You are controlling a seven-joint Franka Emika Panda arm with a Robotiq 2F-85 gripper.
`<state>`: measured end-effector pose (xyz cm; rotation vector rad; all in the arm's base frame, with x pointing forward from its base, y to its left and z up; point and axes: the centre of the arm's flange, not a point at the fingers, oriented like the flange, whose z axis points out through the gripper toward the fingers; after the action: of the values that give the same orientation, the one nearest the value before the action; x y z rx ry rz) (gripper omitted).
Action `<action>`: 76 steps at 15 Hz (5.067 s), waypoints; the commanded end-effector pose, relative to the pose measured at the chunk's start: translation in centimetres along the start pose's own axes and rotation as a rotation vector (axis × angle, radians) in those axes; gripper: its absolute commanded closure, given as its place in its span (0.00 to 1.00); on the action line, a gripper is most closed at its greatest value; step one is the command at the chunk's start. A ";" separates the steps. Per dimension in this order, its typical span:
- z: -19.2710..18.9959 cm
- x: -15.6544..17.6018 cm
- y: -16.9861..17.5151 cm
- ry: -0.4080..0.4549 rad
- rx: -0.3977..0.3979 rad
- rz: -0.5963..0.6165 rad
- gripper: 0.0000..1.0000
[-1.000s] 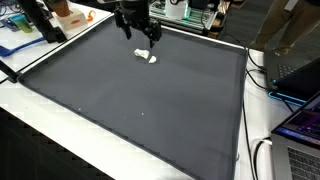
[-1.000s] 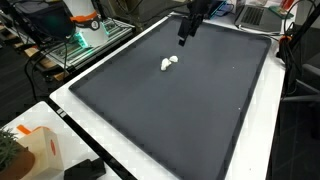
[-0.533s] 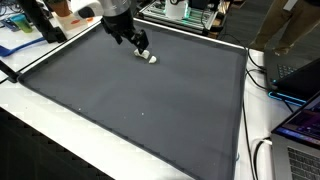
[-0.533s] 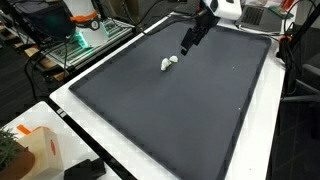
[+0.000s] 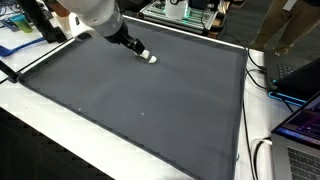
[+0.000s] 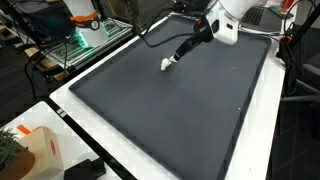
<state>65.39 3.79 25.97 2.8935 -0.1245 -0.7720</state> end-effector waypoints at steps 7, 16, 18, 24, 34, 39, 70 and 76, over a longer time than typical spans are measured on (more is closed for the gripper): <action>-0.6 2.2 1.3 -0.050 0.064 0.063 0.00; 3.4 3.3 10.3 -0.161 0.371 0.282 0.00; 4.2 2.4 12.1 -0.152 0.431 0.314 0.00; 4.2 3.2 14.5 -0.129 0.428 0.339 0.00; 8.7 6.1 15.1 -0.178 0.584 0.407 0.00; 9.5 6.8 14.3 -0.225 0.557 0.421 0.00; 3.1 -5.0 14.7 0.186 0.522 -0.067 0.00; 3.2 -9.5 13.4 0.332 0.472 0.055 0.00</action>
<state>57.74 -9.90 28.97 3.4436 -0.2695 -0.4334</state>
